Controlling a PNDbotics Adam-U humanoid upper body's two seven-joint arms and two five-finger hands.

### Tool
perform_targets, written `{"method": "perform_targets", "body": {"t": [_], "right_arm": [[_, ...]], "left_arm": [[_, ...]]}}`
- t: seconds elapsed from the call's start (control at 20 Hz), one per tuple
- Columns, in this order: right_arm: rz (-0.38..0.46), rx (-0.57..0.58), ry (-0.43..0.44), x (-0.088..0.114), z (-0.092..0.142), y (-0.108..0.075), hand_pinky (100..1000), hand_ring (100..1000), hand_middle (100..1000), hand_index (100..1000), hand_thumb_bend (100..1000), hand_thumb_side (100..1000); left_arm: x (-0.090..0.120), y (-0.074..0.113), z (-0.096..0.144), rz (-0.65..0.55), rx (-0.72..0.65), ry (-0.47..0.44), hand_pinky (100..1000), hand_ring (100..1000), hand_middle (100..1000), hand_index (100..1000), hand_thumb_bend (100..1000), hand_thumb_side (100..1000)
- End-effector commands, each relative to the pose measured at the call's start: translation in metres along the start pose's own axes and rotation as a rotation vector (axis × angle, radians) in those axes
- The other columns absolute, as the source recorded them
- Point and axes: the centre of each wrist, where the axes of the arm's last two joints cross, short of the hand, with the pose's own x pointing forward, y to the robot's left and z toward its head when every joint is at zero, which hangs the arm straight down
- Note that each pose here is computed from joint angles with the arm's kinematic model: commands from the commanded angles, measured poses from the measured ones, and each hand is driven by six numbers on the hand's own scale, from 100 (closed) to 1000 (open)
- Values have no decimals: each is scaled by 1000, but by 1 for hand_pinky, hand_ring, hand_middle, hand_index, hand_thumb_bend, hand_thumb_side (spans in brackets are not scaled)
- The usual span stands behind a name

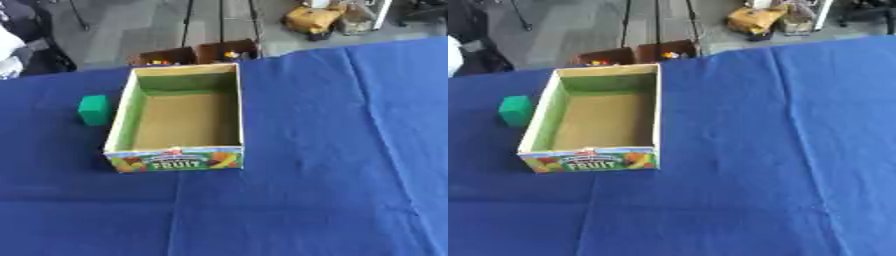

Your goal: Pick up objects on the table and place them in the box.

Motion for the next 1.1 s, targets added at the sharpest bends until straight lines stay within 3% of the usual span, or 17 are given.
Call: {"method": "perform_targets", "body": {"t": [0.05,0.4,0.65,1.1], "right_arm": [[-2,17,-48,5,-12,-3,695,719,520,751,100,892],[-12,33,-60,5,-15,-3,698,720,516,751,120,901],[-17,39,-69,5,-17,-4,700,721,512,752,143,904],[-18,52,-83,6,-22,-5,704,723,506,751,179,907]], "left_arm": [[-9,7,-2,-35,-73,28,878,958,991,1000,369,825],[-4,4,-27,-104,-221,40,904,982,1000,1000,611,854],[-3,-2,-38,-141,-271,87,909,989,1000,1000,587,804],[-6,-14,-47,-107,-399,99,919,998,1000,1000,540,710]]}}
